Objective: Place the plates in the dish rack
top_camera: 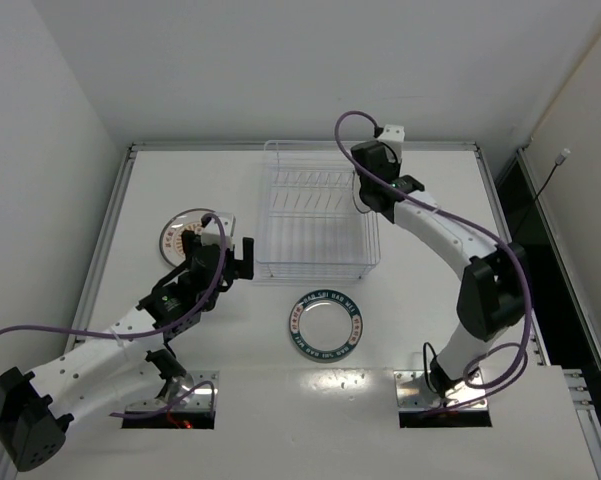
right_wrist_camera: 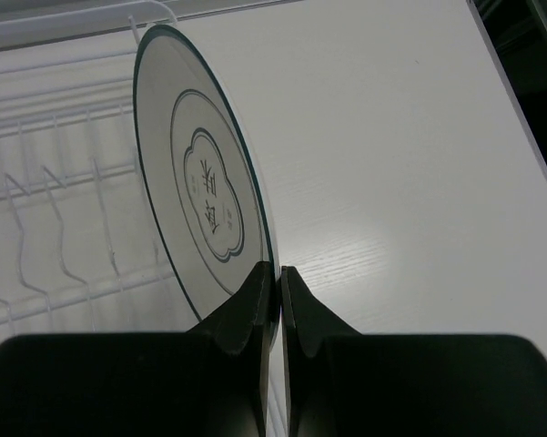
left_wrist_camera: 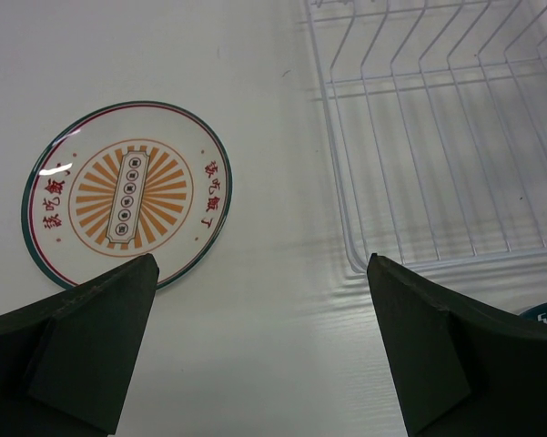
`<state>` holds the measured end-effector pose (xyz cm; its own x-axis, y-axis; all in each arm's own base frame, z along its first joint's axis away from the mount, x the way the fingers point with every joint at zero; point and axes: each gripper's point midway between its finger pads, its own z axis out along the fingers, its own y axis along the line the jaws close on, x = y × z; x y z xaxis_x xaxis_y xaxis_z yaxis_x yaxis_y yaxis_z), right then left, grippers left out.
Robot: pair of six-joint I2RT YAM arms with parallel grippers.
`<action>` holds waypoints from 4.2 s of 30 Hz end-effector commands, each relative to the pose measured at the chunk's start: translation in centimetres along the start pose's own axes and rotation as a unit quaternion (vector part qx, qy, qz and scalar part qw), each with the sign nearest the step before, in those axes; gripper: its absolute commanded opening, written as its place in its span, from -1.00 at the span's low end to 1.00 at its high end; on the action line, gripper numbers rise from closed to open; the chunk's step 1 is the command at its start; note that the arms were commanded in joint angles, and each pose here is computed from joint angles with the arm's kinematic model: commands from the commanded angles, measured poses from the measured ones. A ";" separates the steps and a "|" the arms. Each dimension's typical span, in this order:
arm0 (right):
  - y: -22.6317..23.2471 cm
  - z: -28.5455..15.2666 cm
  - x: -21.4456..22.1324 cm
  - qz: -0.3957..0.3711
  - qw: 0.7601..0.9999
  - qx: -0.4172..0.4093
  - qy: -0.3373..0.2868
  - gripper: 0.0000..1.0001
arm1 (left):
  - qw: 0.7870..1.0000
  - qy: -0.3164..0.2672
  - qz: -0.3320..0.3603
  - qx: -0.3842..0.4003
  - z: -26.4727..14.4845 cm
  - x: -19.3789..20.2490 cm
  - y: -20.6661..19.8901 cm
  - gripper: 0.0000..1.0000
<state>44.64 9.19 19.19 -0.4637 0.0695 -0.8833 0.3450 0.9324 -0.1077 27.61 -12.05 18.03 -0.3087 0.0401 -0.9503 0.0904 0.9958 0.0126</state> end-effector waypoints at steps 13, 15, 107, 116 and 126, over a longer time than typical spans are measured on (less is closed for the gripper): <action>4.7 1.8 -3.3 -0.082 0.997 -0.006 0.004 -0.39 | 0.999 -0.033 -0.019 0.005 -0.4 -2.5 -0.3 0.99; 3.7 0.1 -3.6 -0.071 0.997 -0.021 0.002 -0.17 | 0.999 -0.034 -0.019 -0.001 -0.4 -2.5 -0.1 0.99; -0.8 -19.9 -13.0 0.073 0.987 -0.041 -0.140 -1.00 | 0.996 -0.060 -0.041 -0.056 -1.7 -3.5 2.6 0.99; 4.4 -8.1 -13.4 0.034 0.992 -0.072 -0.097 -1.00 | 0.994 -0.072 -0.046 -0.063 -2.0 -3.6 3.1 0.99; 6.5 0.3 -7.1 -0.043 0.999 -0.013 -0.021 -1.00 | 0.994 -0.075 -0.049 -0.062 -2.0 -3.8 3.1 0.99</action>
<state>49.23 15.14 23.19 -0.5037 -0.0347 -0.8632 0.2531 0.9494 -0.1859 27.04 -8.79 21.04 -0.2110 -0.0237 -0.9772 -0.0490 0.9987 -0.0137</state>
